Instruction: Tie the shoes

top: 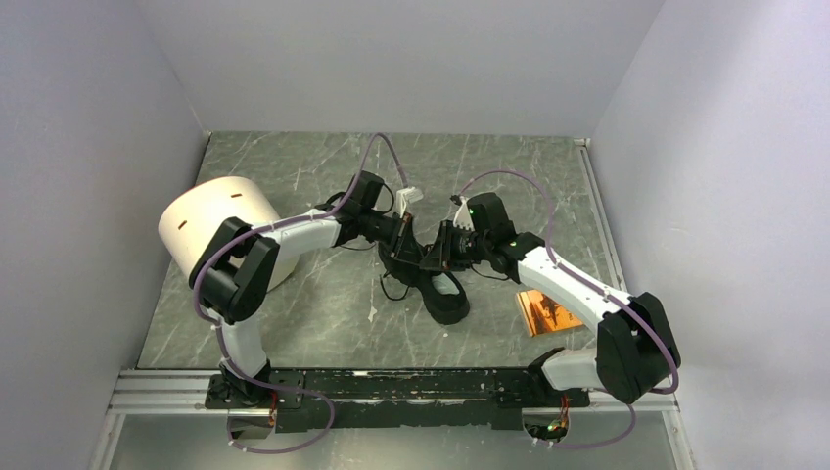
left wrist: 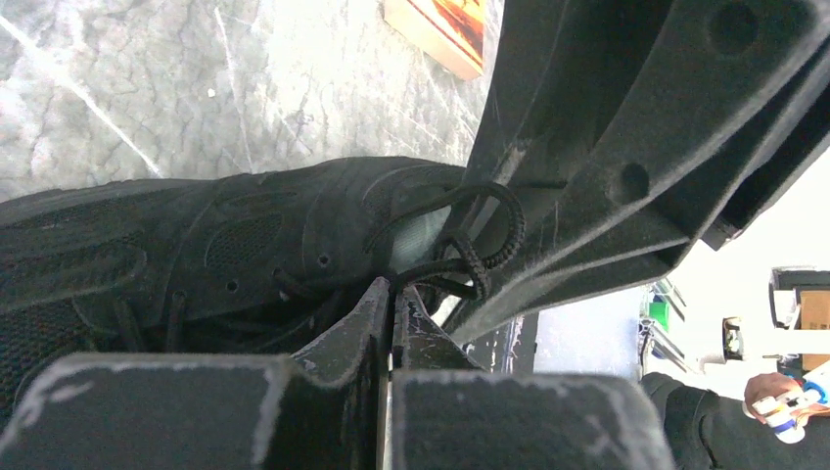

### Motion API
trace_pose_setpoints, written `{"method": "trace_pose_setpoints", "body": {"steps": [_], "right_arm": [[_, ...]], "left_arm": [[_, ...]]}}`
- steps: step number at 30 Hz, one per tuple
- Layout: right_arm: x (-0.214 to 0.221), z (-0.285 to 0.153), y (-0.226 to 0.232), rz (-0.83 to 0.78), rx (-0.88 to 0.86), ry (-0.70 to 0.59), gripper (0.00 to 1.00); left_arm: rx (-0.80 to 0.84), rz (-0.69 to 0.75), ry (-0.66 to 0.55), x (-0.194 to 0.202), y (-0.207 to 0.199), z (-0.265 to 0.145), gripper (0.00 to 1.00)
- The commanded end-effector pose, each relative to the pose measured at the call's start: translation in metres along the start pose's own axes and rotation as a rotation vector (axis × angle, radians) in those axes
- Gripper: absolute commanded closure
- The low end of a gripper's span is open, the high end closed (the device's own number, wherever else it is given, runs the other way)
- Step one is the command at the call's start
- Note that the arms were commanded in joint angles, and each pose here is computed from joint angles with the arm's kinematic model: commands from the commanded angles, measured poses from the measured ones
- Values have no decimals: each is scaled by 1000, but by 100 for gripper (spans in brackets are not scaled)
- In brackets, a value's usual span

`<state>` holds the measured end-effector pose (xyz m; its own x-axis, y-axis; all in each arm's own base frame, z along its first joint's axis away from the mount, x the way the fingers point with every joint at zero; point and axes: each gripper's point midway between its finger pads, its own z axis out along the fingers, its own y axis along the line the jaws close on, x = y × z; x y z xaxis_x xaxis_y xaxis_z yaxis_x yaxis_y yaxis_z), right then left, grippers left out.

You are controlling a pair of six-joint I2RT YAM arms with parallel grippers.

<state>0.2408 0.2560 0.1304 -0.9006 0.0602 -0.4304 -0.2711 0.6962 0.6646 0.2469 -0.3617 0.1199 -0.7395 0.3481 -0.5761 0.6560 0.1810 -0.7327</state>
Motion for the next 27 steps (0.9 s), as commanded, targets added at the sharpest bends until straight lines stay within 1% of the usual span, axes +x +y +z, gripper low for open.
{"method": "trace_pose_setpoints", "body": {"steps": [1, 3, 6, 8, 10, 12, 15, 19, 20, 21, 22, 23, 26, 27], "right_arm": [[-12, 3, -14, -28, 78, -75, 76], [-14, 2, -16, -37, 103, -67, 76], [-15, -4, -17, -55, 132, -63, 70], [-14, -5, -16, -70, 120, -70, 69], [-13, -3, -15, -66, 104, -77, 69], [-15, 3, -8, -56, 62, -80, 72], [-15, 9, 1, -53, 33, -80, 73], [-18, 9, 0, -63, 55, -105, 74], [-19, 8, -1, -68, 66, -111, 75], [-21, 7, -2, -79, 74, -114, 80], [-21, 6, -2, -92, 79, -110, 95], [-23, 5, -3, -121, 91, -105, 100], [-21, -12, -32, -174, 282, -50, 100], [-16, -22, -38, -188, 338, -2, 100]], "left_arm": [[45, 37, -15, -4, -19, -9, 95], [43, 34, -16, -3, -19, -9, 95], [42, 33, -12, -2, -18, -9, 95], [46, 30, -11, -1, -19, -8, 95], [47, 39, -16, -4, -20, -9, 95], [47, 40, -17, -4, -19, -8, 95], [56, 86, -43, -11, -20, -6, 95], [63, 117, -58, -13, -22, -5, 95], [64, 121, -60, -14, -22, -6, 95], [64, 120, -59, -13, -23, -6, 95], [64, 119, -58, -13, -24, -7, 95], [63, 114, -56, -12, -25, -7, 95], [57, 78, -34, -10, -28, -10, 95], [54, 57, -22, -9, -30, -11, 95]]}}
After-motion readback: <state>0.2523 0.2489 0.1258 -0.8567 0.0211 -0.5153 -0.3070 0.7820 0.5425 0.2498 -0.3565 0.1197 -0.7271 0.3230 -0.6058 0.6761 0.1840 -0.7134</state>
